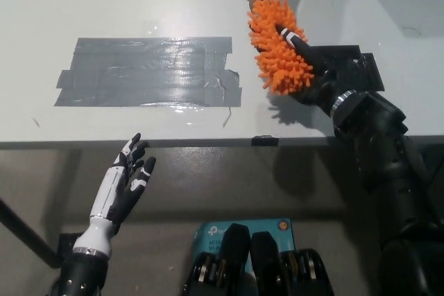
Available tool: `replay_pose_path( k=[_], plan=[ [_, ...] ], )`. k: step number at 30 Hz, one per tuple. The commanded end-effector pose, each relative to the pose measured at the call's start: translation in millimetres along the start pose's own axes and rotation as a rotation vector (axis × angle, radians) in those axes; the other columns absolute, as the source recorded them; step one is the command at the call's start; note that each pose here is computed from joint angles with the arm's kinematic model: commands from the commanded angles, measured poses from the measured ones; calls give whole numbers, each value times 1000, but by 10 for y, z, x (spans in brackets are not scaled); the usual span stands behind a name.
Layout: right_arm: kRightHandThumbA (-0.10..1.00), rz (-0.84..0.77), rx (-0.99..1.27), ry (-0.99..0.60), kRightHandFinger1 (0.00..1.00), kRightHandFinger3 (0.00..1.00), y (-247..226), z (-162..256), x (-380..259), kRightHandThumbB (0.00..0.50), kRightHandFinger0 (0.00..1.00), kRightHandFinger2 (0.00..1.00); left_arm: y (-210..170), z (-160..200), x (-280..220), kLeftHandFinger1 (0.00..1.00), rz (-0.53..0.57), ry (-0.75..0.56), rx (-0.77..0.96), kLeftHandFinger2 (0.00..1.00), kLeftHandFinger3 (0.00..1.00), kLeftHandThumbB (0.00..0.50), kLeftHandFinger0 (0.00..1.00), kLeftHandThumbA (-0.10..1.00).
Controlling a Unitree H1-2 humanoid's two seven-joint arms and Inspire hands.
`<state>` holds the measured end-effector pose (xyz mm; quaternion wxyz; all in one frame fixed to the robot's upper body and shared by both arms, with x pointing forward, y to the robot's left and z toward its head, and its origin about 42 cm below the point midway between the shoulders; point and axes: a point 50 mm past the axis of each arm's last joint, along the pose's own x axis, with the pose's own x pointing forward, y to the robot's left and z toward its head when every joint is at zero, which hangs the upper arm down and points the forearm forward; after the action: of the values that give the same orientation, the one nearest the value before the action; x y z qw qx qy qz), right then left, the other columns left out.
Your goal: An orange duster is kept infront of the robot in the middle of the table and the robot extends its right arm to grab the duster, picks it up and hands it to a person
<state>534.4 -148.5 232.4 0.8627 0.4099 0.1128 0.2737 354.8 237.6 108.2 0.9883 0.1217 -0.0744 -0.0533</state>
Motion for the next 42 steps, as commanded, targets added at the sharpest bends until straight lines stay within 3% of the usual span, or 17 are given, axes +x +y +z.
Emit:
replay_pose_path(
  k=[1,2,3,5,7,9,11,12,17,23,25,27,31,33,35,39,42],
  plan=[
    [-100,109,-44,-30,312,1000,393,249,173,173,0,759,71,141,92,1000,-6,-62,8,984,1000,146,1000,794],
    [180,113,-56,-34,933,1000,384,254,138,252,546,1000,72,140,92,1000,-7,-61,11,992,1000,140,1000,796],
    [336,145,-54,-40,1000,1000,383,242,102,344,986,1000,71,135,84,1000,-8,-59,14,994,1000,145,1000,801],
    [388,179,-47,-46,1000,1000,386,225,72,382,1000,1000,66,128,76,1000,-8,-56,14,994,1000,145,1000,803],
    [444,208,-50,-53,1000,1000,390,220,41,463,1000,1000,64,128,78,1000,-9,-59,14,993,1000,138,1000,802],
    [548,214,-72,-58,1000,1000,409,223,24,467,1000,1000,66,132,88,1000,-10,-61,14,994,1000,137,1000,799],
    [558,217,-80,-59,1000,1000,414,226,19,467,1000,1000,66,134,90,1000,-10,-62,14,994,1000,137,1000,797],
    [589,223,-90,-68,1000,1000,415,248,8,498,1000,1000,65,139,92,1000,-10,-60,12,995,1000,147,1000,791],
    [761,226,-165,-100,1000,1000,405,354,-87,500,1000,1000,51,150,105,998,-16,-68,11,984,1000,133,1000,779],
    [802,257,-291,-172,1000,1000,432,588,-409,500,1000,1000,58,168,124,995,-19,-69,13,985,1000,138,1000,778],
    [913,252,-436,-238,1000,1000,537,697,-693,474,1000,1000,59,170,125,992,-18,-67,12,983,1000,142,1000,777],
    [909,273,-544,-288,1000,1000,638,760,-946,491,1000,1000,78,176,138,993,-16,-67,13,983,1000,142,1000,776],
    [794,338,-637,-355,1000,1000,823,722,-1530,499,1000,1000,97,155,140,994,-13,-68,13,983,1000,131,1000,764],
    [879,268,-738,-442,1000,1000,835,599,-1722,421,1000,1000,93,137,126,994,-14,-61,14,982,1000,130,1000,764],
    [930,82,-932,-619,1000,1000,769,370,-1971,338,1000,1000,71,107,103,991,-18,-52,12,978,1000,132,1000,763],
    [1000,-149,-1100,-738,1000,1000,499,60,-2142,351,1000,1000,47,65,43,996,-19,-35,14,964,1000,104,1000,750],
    [1000,-230,-1160,-717,1000,1000,256,-174,-2199,287,1000,1000,32,13,-34,1000,-22,-17,12,962,1000,126,1000,755]
  ],
)
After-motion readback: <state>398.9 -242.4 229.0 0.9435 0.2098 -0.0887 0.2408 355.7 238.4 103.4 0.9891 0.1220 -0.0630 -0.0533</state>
